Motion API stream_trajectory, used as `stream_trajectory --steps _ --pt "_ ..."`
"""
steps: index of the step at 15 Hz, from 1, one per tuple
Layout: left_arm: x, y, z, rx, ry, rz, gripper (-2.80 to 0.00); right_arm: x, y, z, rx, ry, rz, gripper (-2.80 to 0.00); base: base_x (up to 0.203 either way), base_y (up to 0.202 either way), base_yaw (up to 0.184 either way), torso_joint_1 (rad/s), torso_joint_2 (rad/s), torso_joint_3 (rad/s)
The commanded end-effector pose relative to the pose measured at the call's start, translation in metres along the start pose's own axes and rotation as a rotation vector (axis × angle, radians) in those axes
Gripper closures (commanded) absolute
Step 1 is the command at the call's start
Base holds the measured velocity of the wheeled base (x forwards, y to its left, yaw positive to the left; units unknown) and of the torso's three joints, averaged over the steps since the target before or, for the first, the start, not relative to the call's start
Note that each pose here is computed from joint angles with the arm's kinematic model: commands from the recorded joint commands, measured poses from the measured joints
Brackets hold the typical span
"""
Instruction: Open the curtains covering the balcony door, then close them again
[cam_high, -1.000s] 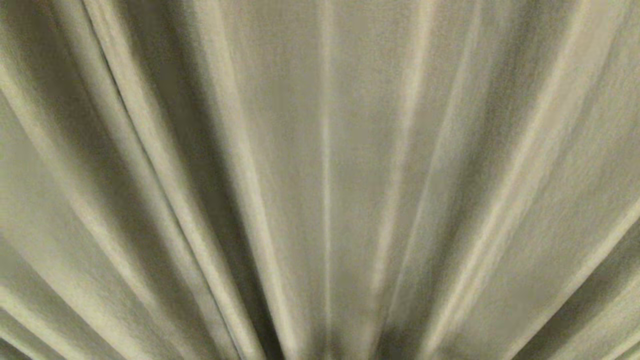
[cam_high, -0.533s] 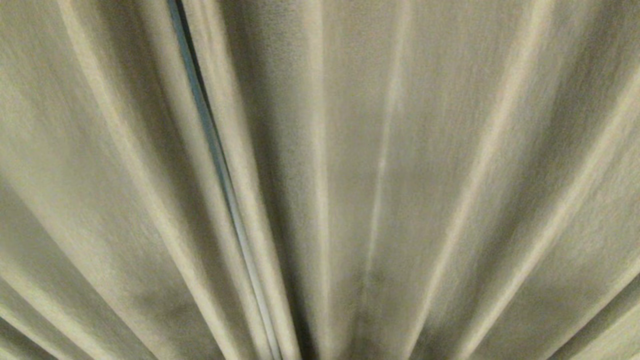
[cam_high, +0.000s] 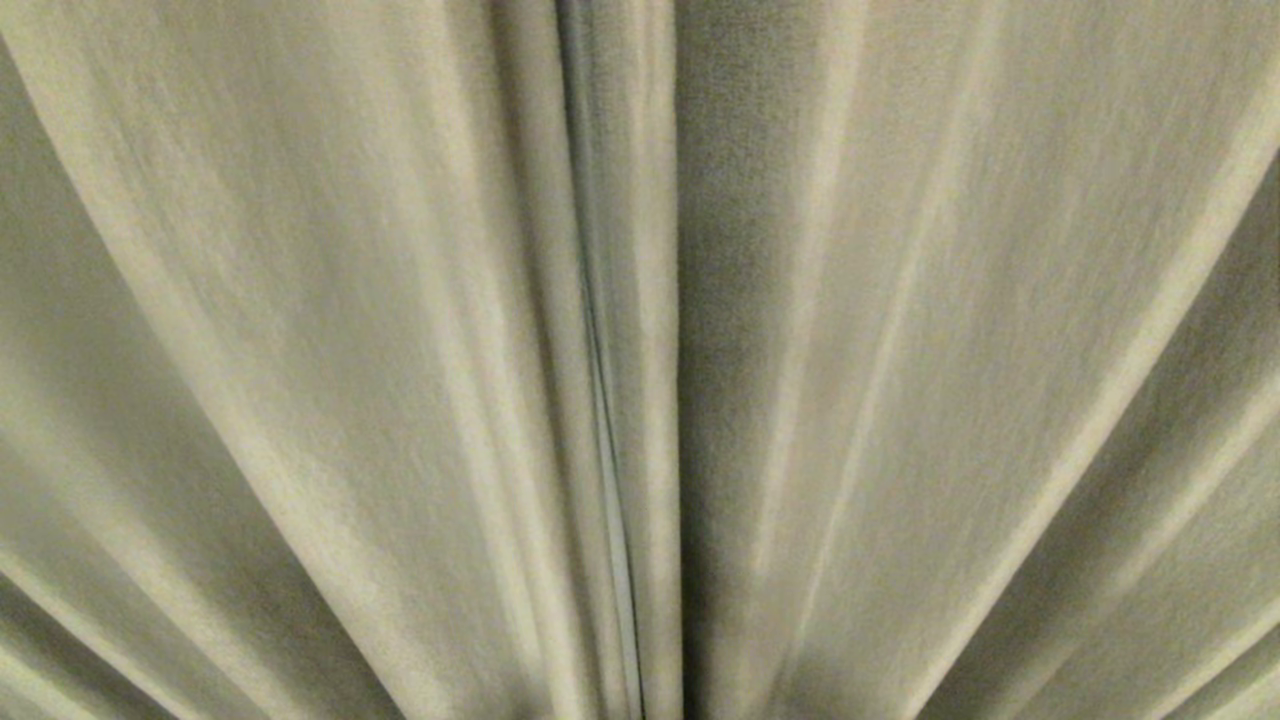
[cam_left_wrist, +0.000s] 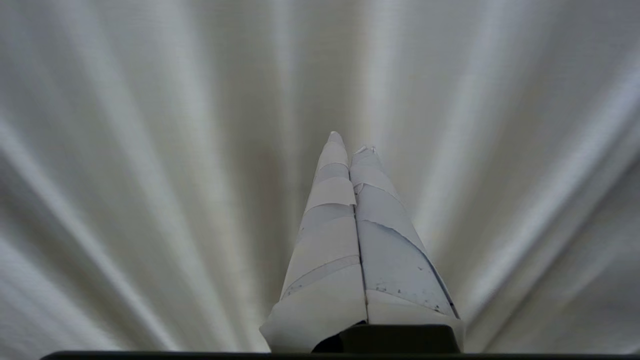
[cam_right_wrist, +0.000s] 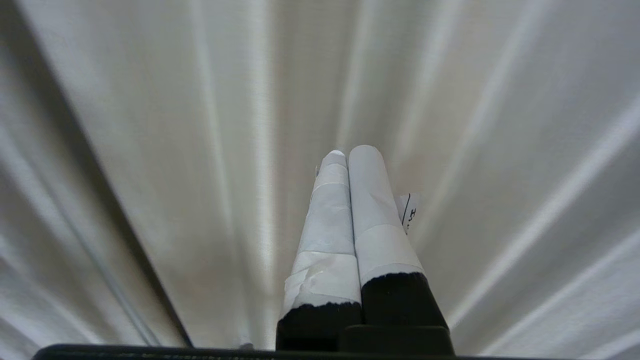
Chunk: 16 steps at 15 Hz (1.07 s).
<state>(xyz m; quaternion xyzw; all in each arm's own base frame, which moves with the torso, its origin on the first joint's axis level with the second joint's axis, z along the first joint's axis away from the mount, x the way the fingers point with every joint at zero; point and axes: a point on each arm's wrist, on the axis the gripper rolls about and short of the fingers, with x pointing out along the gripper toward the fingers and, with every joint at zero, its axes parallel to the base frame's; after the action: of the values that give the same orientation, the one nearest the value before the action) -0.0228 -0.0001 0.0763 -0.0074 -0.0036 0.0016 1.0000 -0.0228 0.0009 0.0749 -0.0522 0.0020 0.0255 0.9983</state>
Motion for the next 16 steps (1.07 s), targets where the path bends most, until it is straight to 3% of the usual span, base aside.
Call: stream_trajectory --steps 1,4,16 --pt "0.0 0.0 0.0 0.0 0.0 0.001 0.0 0.0 0.0 0.0 -0.001 -0.001 0.001 0.0 0.0 0.193 0.001 0.002 0.0 -0.002" --pt "0.0 0.0 0.0 0.0 0.0 0.0 0.0 0.0 0.0 0.0 -0.001 -0.001 0.001 0.0 0.0 0.116 0.0 0.005 0.0 0.003" --pt "0.0 0.0 0.0 0.0 0.0 0.0 0.0 0.0 0.0 0.0 -0.001 -0.001 0.0 0.0 0.0 0.0 0.0 0.0 0.0 0.0"
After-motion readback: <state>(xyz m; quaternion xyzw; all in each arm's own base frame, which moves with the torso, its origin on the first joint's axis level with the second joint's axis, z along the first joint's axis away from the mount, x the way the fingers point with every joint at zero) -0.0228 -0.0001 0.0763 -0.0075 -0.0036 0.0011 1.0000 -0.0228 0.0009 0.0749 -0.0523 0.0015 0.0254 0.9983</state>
